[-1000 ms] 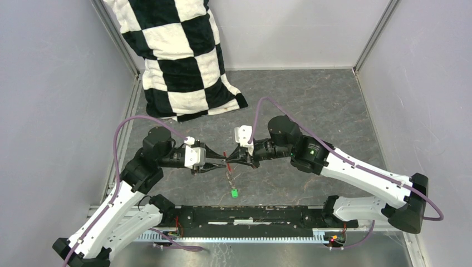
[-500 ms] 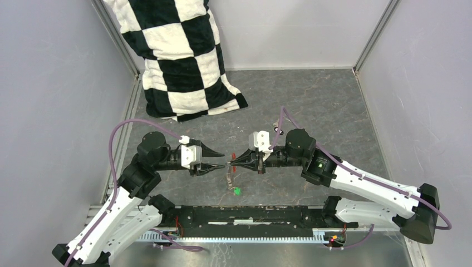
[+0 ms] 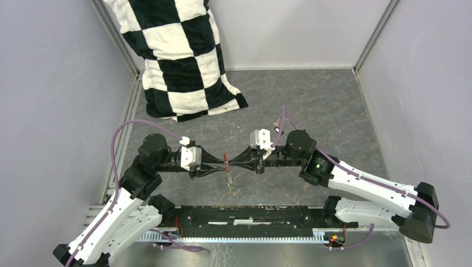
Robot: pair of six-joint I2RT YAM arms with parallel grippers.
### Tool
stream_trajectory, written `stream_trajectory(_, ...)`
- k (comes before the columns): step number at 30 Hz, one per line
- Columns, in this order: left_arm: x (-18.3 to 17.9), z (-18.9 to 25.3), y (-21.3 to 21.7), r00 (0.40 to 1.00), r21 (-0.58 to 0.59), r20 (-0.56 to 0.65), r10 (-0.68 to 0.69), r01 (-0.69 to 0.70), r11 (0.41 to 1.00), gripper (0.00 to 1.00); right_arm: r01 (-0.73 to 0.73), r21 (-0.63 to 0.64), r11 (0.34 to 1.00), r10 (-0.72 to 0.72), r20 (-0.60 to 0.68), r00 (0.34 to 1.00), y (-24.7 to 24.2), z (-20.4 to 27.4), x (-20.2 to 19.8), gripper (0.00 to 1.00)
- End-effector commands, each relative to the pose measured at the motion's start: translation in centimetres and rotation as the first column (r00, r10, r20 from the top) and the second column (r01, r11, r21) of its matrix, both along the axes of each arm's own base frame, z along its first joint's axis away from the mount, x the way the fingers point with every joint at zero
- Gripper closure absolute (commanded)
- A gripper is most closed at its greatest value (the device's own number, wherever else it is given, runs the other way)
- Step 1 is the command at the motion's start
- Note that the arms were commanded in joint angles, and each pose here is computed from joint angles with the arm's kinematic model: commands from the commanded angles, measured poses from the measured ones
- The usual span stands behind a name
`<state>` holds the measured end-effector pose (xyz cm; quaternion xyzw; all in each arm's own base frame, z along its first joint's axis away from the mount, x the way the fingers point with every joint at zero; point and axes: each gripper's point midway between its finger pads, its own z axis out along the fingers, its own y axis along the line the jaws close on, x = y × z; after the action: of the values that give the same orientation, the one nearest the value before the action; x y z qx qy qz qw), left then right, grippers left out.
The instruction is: Put the keys on the keyring
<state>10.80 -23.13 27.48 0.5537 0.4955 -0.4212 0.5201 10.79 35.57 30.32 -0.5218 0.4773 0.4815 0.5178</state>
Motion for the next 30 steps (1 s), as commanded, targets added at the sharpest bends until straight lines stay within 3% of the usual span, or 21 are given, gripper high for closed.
stream_trajectory(1,-0.4,0.7,-0.4,0.999,-0.027,-0.019,-0.038,0.038,0.999,0.68,-0.022,0.062,0.998,0.021,0.025,0.999,0.4,2.0,-0.3,0.99)
stream_trajectory(12,-0.2,1.1,-0.6,0.999,-0.041,-0.025,-0.033,0.031,0.999,0.67,-0.035,0.057,0.998,0.034,0.023,0.999,0.8,1.9,-0.3,0.99)
stream_trajectory(19,-0.1,0.4,-0.6,0.999,-0.026,-0.009,-0.032,0.032,0.999,0.94,-0.041,0.068,0.997,0.039,0.03,0.999,0.6,2.4,-0.6,0.99)
stream_trajectory(22,0.0,0.3,-0.5,0.999,-0.021,0.024,-0.034,0.035,0.999,0.98,-0.066,0.071,0.995,0.064,0.026,0.998,0.5,2.4,-1.0,0.99)
stream_trajectory(24,-0.1,0.3,-0.4,0.997,-0.019,0.073,-0.041,0.043,0.999,0.98,-0.067,0.065,0.996,0.066,0.024,0.998,0.3,2.4,-1.2,0.92)
stream_trajectory(26,-0.4,0.2,-0.1,0.983,-0.002,0.168,-0.072,0.073,0.997,0.98,-0.05,0.059,0.997,0.048,0.029,0.998,0.0,2.4,-1.0,0.8)
stream_trajectory(28,-0.7,0.2,0.3,0.948,0.018,0.303,-0.1,0.099,0.995,0.98,-0.017,0.051,0.999,0.015,0.04,0.999,-0.6,2.5,-0.7,0.62)
stream_trajectory(30,-0.8,0.4,0.7,0.894,0.03,0.434,-0.112,0.11,0.993,0.98,0.003,0.046,0.999,-0.006,0.07,0.998,-1.4,2.8,-0.7,0.54)
